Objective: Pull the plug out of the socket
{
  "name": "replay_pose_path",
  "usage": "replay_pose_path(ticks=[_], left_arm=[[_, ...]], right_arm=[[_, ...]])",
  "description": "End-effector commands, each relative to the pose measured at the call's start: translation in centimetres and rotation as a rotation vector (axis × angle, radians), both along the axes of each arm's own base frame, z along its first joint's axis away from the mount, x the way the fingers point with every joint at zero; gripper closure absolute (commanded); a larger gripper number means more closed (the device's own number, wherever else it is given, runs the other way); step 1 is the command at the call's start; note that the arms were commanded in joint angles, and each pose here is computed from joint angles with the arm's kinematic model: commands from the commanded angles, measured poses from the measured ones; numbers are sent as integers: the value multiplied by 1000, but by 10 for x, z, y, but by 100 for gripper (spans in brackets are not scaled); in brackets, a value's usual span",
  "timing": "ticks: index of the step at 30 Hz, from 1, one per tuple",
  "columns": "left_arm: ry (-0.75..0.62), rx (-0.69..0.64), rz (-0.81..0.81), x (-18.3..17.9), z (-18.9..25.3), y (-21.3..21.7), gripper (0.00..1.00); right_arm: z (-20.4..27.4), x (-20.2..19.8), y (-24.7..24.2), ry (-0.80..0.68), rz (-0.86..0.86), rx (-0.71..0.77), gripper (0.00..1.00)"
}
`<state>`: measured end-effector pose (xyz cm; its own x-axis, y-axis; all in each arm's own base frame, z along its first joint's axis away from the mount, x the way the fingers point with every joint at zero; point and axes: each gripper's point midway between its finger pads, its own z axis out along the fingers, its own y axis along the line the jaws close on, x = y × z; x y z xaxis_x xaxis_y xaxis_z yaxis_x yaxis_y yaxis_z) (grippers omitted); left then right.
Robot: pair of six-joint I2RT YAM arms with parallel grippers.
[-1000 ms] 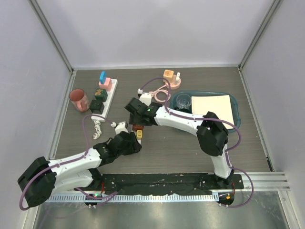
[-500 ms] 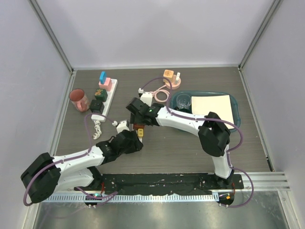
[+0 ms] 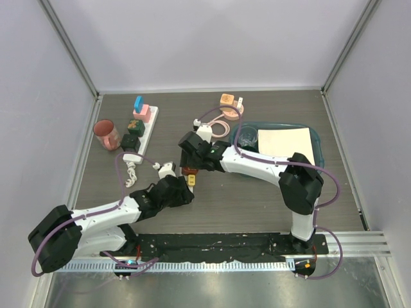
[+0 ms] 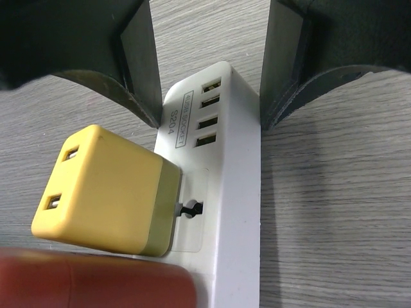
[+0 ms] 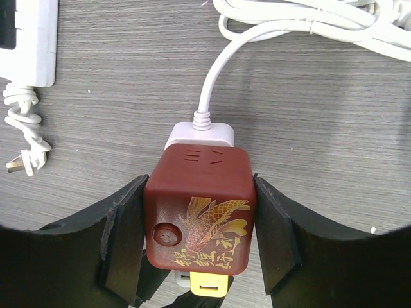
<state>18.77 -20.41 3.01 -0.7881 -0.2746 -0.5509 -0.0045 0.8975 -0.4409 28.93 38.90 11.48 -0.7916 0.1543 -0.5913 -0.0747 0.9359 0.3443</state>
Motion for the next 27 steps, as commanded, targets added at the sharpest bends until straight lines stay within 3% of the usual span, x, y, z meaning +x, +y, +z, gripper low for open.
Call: replay_pose_path(ticks=[1, 7, 12, 20, 27], left_arm=[[124, 96, 57, -24, -35, 30, 100], [135, 102, 69, -27, -39, 34, 100], [146, 99, 75, -28, -41, 34, 100], [127, 82, 79, -27, -36, 35, 100], [98, 67, 79, -26, -29, 36, 100]], right_arm=[[78, -5, 23, -61, -3, 190, 99], [71, -1, 20, -67, -30, 134, 99], [63, -13, 43, -19, 40, 248, 99], [80, 12, 9, -65, -14, 187, 99], [79, 16, 14, -61, 115, 169, 99]])
